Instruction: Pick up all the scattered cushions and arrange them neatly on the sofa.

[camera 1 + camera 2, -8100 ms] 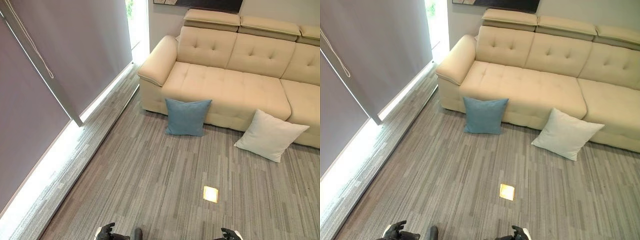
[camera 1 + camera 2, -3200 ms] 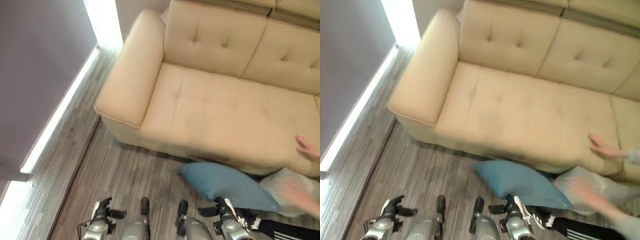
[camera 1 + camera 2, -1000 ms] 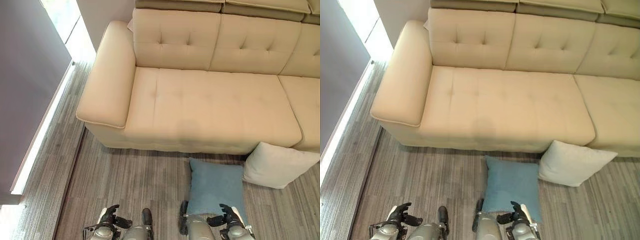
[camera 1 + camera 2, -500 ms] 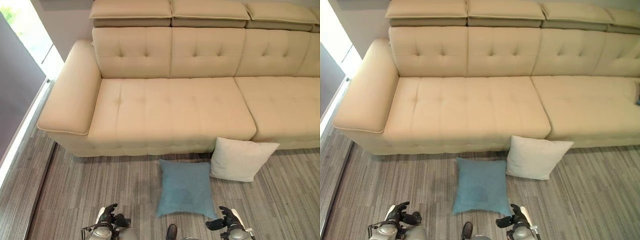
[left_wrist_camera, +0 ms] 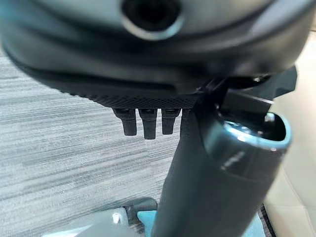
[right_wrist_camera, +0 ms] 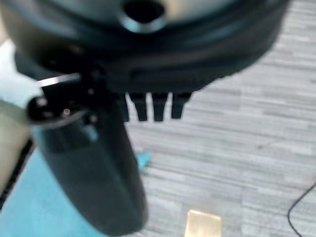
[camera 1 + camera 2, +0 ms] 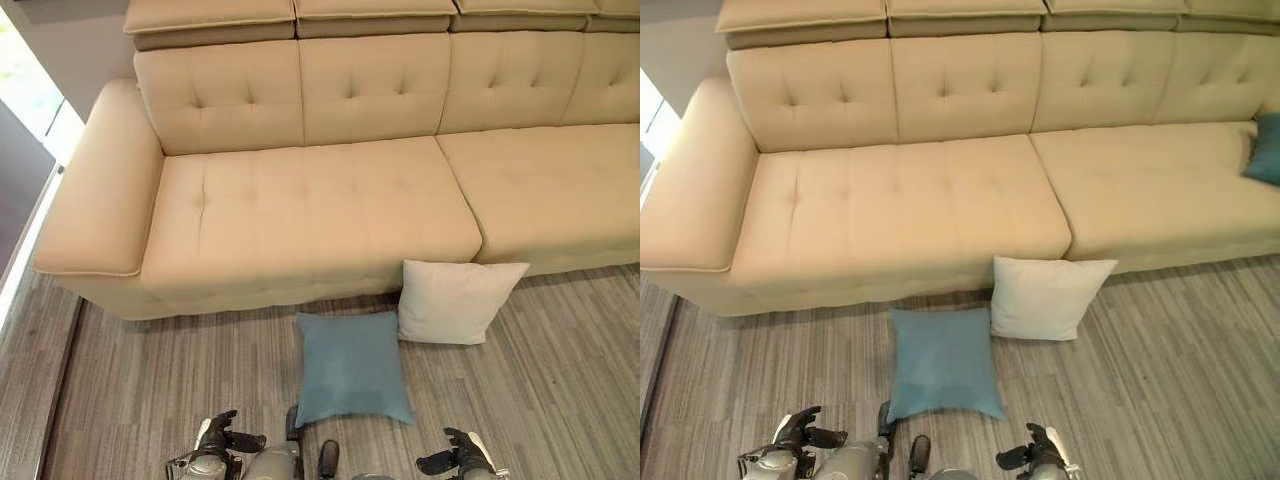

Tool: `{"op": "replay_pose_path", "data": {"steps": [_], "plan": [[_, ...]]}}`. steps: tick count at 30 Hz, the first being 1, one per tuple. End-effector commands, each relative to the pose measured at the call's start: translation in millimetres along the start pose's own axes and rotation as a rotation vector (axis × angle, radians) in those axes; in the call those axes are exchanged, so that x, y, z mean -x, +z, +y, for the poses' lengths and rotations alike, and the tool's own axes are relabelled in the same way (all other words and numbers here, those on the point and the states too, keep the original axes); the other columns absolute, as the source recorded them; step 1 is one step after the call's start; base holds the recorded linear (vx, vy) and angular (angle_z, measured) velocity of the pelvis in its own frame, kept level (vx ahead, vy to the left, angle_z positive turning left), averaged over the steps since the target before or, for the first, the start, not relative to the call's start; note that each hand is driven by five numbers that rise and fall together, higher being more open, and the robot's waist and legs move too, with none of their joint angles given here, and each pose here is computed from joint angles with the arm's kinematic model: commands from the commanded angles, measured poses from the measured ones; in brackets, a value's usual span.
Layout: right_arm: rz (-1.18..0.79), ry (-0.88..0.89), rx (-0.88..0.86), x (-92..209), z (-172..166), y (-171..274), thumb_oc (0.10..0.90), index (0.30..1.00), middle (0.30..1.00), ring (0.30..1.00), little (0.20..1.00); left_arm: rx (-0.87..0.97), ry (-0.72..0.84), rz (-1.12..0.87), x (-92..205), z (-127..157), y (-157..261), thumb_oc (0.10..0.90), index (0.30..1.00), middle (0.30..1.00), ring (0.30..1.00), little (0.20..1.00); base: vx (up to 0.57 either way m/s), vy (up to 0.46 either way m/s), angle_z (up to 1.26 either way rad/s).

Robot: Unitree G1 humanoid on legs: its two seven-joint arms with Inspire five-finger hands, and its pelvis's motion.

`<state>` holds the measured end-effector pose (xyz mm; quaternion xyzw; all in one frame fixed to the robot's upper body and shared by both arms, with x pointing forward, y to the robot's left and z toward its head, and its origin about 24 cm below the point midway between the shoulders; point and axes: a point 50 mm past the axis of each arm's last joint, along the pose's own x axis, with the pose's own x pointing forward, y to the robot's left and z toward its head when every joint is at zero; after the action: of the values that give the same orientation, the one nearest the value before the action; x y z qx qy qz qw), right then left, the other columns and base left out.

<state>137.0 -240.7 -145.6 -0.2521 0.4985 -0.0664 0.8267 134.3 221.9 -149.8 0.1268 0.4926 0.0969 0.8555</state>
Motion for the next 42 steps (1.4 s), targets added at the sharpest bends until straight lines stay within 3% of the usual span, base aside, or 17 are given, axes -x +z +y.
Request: {"op": "replay_pose_path", "data": {"steps": [1,19,27,33,40,41,42], "plan": [[-0.073,-0.019,0.003,-1,-3,14,0.800,0.900,0.900,0.900,0.900,-0.040,0.037,-0.033,-3,13,9,0.800,0.900,0.900,0.900,0.900,0.05,0.063,-0.16],[-0.154,-0.053,-0.004,-4,-16,35,0.800,0.900,0.900,0.900,0.900,-0.043,0.056,-0.039,-4,14,12,0.800,0.900,0.900,0.900,0.900,0.04,-0.150,0.22],[-0.214,-0.150,-0.074,-7,-42,60,0.800,0.900,0.900,0.900,0.900,0.017,0.020,-0.139,-5,-2,45,0.800,0.900,0.900,0.900,0.900,-0.09,-0.109,0.47],[-0.281,-0.214,-0.177,-7,-57,90,0.800,0.900,0.900,0.900,0.900,0.091,0.049,-0.230,-6,5,72,0.800,0.900,0.900,0.900,0.900,-0.07,0.037,-0.14],[-0.560,-0.415,-0.342,15,-104,177,0.800,0.900,0.900,0.900,0.900,0.223,0.106,-0.599,14,19,175,0.800,0.900,0.900,0.900,0.900,-0.10,0.085,0.08],[-0.560,-0.414,-0.342,15,-104,177,0.800,0.900,0.900,0.900,0.900,0.223,0.106,-0.599,14,19,175,0.800,0.900,0.900,0.900,0.900,-0.01,0.072,-0.01],[-0.618,-0.461,-0.369,23,-117,197,0.800,0.900,0.900,0.900,0.900,0.236,0.119,-0.689,23,25,202,0.800,0.900,0.900,0.900,0.900,0.00,0.055,-0.01]]}}
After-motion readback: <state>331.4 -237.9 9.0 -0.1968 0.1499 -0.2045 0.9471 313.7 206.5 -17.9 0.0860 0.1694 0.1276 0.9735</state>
